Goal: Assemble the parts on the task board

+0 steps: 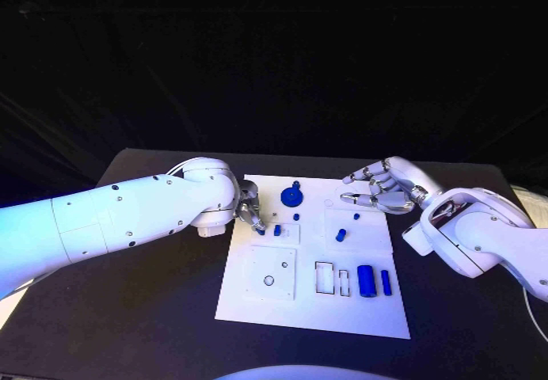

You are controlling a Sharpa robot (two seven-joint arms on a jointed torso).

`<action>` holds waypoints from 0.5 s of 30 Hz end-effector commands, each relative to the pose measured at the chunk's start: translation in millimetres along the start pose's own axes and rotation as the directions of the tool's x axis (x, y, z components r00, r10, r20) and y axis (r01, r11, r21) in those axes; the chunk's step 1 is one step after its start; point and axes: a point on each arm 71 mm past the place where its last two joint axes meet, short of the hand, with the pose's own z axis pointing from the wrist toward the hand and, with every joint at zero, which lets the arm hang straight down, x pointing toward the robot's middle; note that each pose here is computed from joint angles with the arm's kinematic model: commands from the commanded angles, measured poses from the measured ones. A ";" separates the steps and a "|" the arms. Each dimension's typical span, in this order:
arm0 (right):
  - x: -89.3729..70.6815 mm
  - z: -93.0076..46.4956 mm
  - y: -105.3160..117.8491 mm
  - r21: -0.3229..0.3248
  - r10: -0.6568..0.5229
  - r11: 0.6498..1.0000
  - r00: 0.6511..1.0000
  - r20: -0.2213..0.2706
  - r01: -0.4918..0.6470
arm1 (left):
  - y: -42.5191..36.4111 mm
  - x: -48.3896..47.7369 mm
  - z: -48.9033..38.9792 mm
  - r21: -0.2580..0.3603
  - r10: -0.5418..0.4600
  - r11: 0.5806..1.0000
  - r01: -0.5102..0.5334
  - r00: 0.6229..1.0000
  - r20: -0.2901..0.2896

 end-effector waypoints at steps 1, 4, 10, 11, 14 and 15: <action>1.0 -0.1 0.8 -0.005 -0.004 1.000 1.000 -0.007 0.004 | 3.3 6.6 1.5 -0.060 0.038 0.997 -0.040 0.998 -0.040; 1.1 0.0 0.8 -0.005 -0.004 1.000 1.000 -0.007 0.004 | 3.6 5.8 1.6 -0.063 0.044 0.997 -0.045 0.999 -0.027; 1.2 0.1 0.9 -0.005 -0.003 1.000 1.000 -0.006 0.003 | 2.7 4.9 1.7 -0.063 0.040 0.997 -0.041 0.999 -0.007; 1.2 0.1 0.9 -0.005 -0.003 1.000 1.000 -0.006 0.003 | 2.3 4.9 1.7 -0.062 0.039 0.997 -0.040 0.999 -0.005; 1.3 0.2 1.0 -0.006 -0.003 1.000 1.000 -0.007 0.003 | 0.1 5.2 1.6 -0.058 0.037 0.998 -0.037 0.999 0.001; 1.3 0.2 1.1 -0.006 -0.003 1.000 1.000 -0.007 0.003 | -0.6 5.3 1.6 -0.056 0.037 0.998 -0.036 0.999 0.002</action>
